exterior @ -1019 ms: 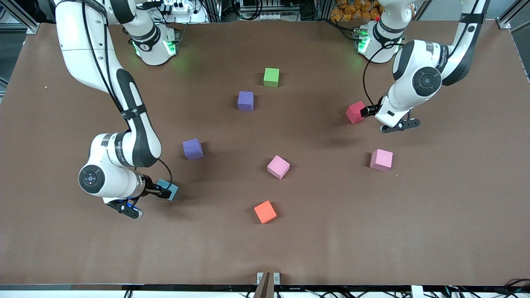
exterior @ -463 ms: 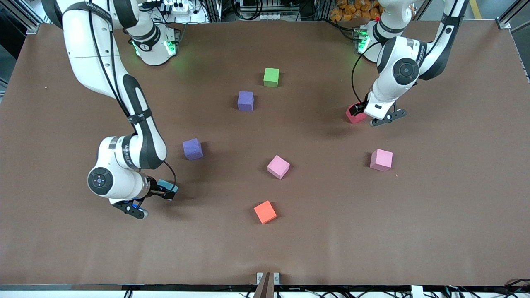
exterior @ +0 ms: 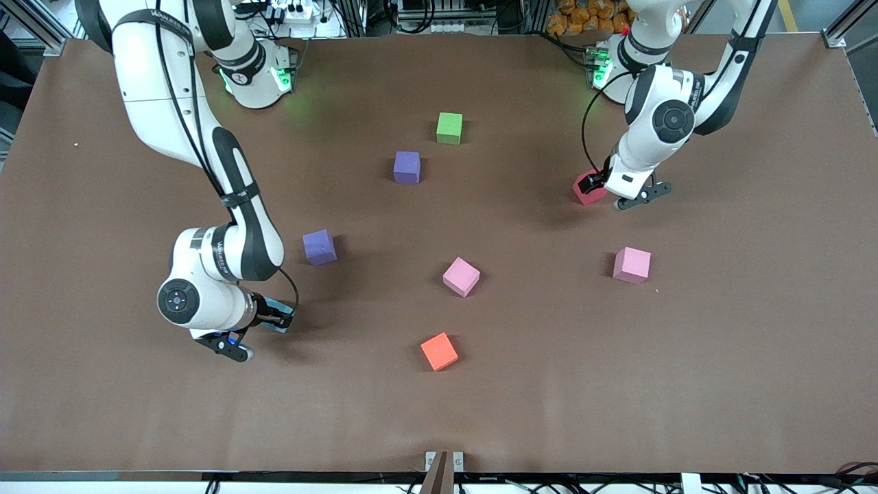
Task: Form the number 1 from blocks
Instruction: 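Carry the cyan cube with the right gripper and set it beside the green cube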
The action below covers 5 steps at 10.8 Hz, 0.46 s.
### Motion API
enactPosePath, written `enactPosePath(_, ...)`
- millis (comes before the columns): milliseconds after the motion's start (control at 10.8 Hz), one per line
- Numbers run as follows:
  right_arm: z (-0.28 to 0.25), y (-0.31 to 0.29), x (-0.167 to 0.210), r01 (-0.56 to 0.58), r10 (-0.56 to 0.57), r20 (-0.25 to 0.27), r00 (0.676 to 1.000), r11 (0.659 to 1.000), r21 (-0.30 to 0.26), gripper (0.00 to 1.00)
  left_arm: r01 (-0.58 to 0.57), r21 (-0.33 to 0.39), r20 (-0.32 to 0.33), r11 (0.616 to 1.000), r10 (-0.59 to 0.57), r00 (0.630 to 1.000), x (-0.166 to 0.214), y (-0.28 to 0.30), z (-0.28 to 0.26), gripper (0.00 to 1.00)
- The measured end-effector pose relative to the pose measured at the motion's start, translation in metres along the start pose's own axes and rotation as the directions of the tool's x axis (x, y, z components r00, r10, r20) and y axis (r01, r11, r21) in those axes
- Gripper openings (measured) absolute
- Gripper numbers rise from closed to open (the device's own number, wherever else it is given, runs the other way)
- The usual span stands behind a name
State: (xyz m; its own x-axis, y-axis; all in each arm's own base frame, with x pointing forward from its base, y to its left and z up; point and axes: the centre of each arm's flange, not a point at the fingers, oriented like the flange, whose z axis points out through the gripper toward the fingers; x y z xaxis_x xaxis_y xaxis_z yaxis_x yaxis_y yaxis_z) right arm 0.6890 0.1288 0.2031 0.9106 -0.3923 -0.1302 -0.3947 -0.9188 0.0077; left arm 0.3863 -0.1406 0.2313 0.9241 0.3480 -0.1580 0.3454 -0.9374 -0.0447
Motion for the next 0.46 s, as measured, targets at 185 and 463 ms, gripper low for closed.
enactPosePath(185,-0.014,-0.014,-0.008,0.042,-0.042,-0.018,0.999,0.999,0.012,0.61,-0.001,-0.01,0.024,1.0,0.001,1.0,-0.001,0.001,0.014,1.0)
enactPosePath(463,-0.058,-0.064,-0.044,0.15,-0.147,-0.074,0.986,0.988,0.043,0.61,-0.002,-0.013,0.052,1.0,0.003,0.999,-0.003,0.002,0.026,1.0)
